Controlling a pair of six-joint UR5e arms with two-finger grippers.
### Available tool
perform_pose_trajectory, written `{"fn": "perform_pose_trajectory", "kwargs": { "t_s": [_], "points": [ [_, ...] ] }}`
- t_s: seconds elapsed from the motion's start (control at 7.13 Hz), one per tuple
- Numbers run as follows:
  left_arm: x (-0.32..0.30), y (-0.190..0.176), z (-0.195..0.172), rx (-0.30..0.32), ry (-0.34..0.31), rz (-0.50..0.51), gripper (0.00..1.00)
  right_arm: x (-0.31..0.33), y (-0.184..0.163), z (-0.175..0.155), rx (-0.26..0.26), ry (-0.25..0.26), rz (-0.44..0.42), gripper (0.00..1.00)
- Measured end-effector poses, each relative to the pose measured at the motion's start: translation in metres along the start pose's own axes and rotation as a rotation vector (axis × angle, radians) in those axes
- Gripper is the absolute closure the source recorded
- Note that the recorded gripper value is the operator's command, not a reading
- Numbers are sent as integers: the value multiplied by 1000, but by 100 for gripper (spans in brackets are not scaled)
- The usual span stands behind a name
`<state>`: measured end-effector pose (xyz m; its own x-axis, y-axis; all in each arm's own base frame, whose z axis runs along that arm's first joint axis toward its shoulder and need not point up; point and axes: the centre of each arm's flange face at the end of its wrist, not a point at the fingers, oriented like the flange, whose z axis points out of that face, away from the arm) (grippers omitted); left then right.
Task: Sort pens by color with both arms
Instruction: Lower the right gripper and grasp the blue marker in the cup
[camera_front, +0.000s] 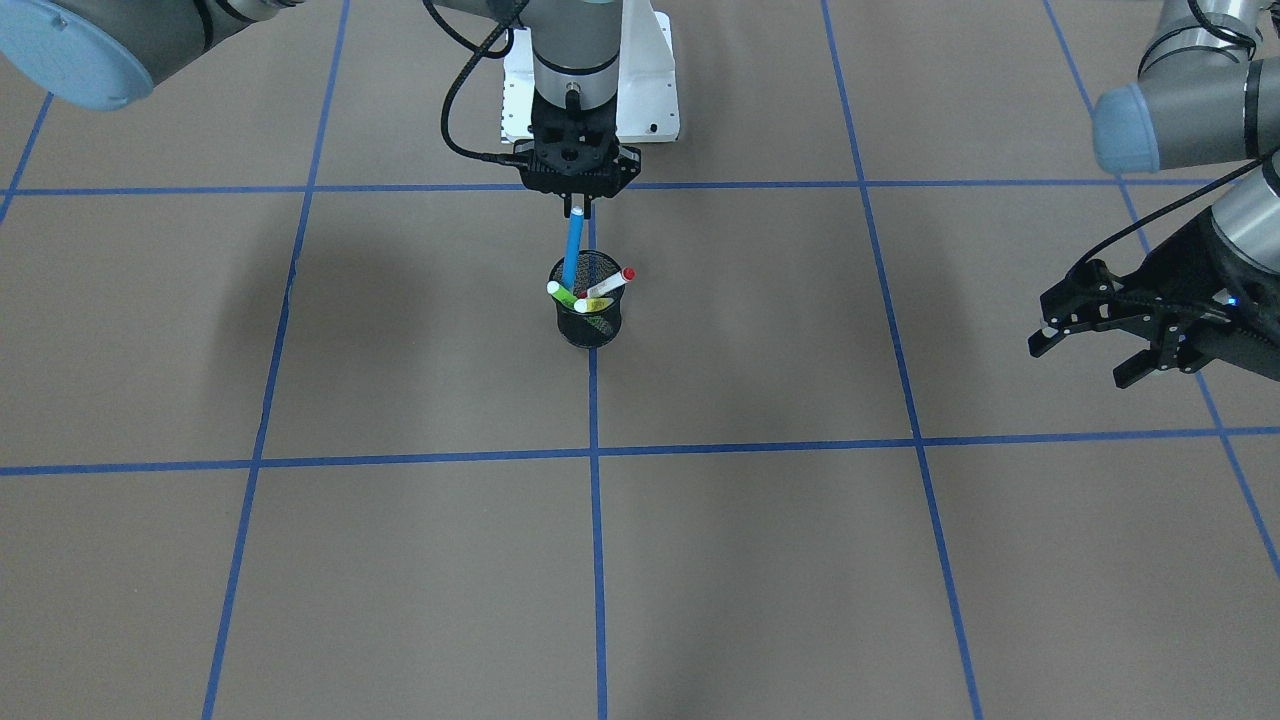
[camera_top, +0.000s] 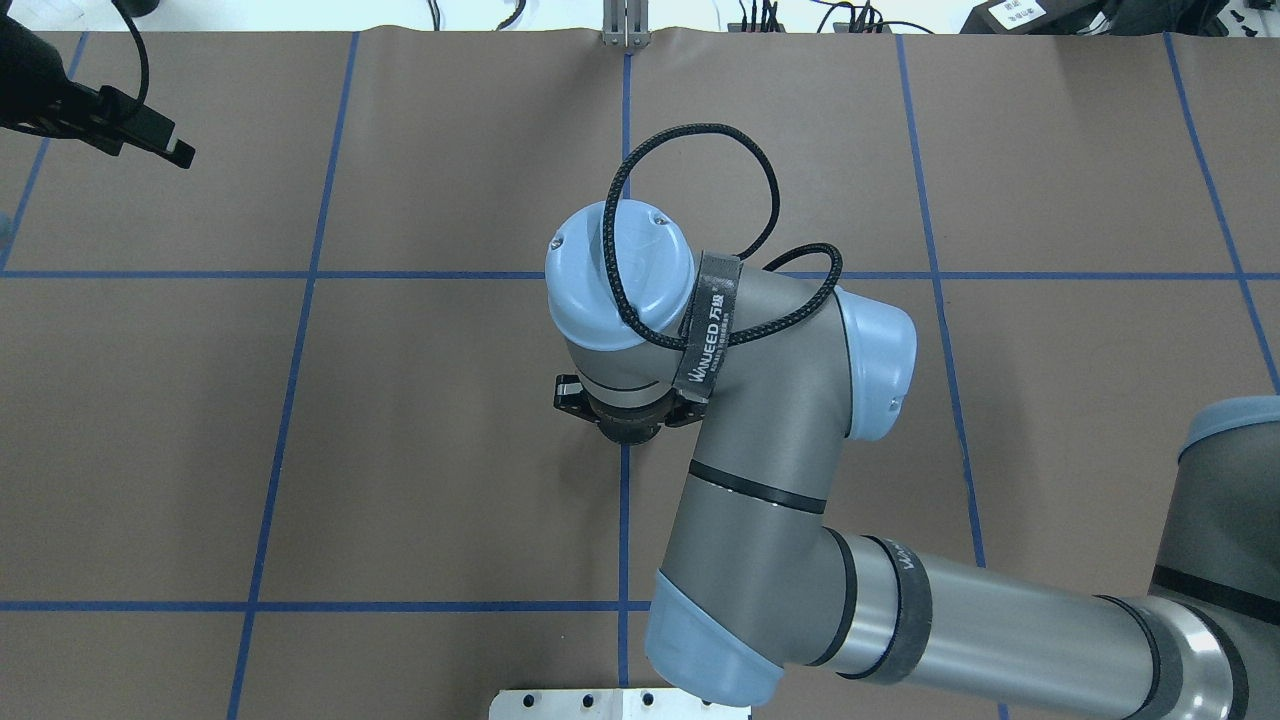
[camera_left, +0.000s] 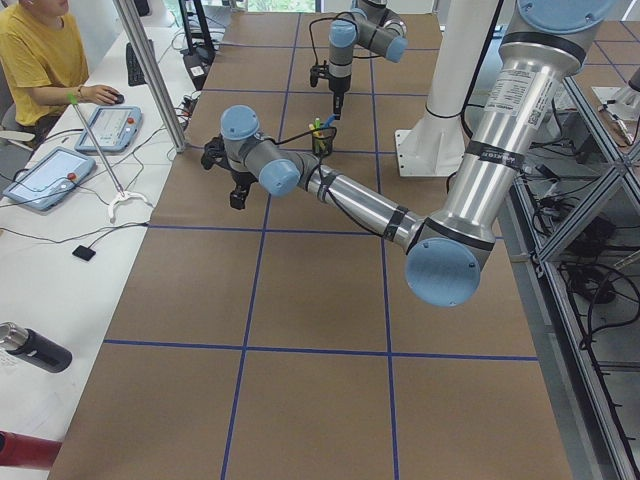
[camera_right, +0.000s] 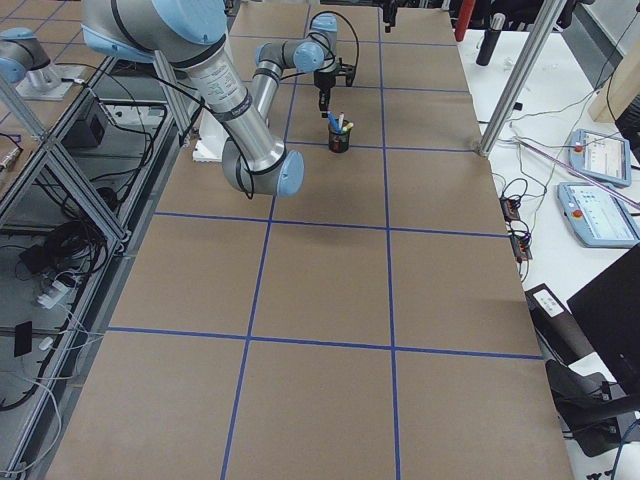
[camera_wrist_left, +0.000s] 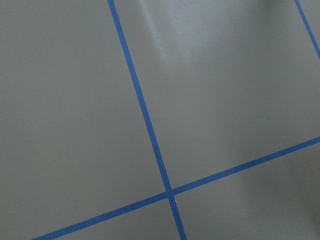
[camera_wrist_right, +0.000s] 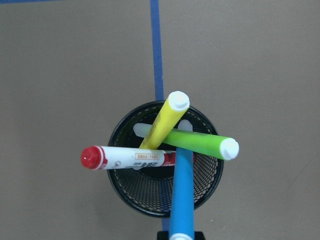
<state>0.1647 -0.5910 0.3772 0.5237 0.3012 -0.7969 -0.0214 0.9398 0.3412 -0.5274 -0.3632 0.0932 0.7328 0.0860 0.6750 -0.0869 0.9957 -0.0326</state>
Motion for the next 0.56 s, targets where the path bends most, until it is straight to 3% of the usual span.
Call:
{"fn": "perform_pose_trajectory", "kwargs": {
  "t_s": [0.56],
  "points": [
    [2,-1,-1,2,1,2,0,12,10,-77,28,-41,6,100]
  ]
}}
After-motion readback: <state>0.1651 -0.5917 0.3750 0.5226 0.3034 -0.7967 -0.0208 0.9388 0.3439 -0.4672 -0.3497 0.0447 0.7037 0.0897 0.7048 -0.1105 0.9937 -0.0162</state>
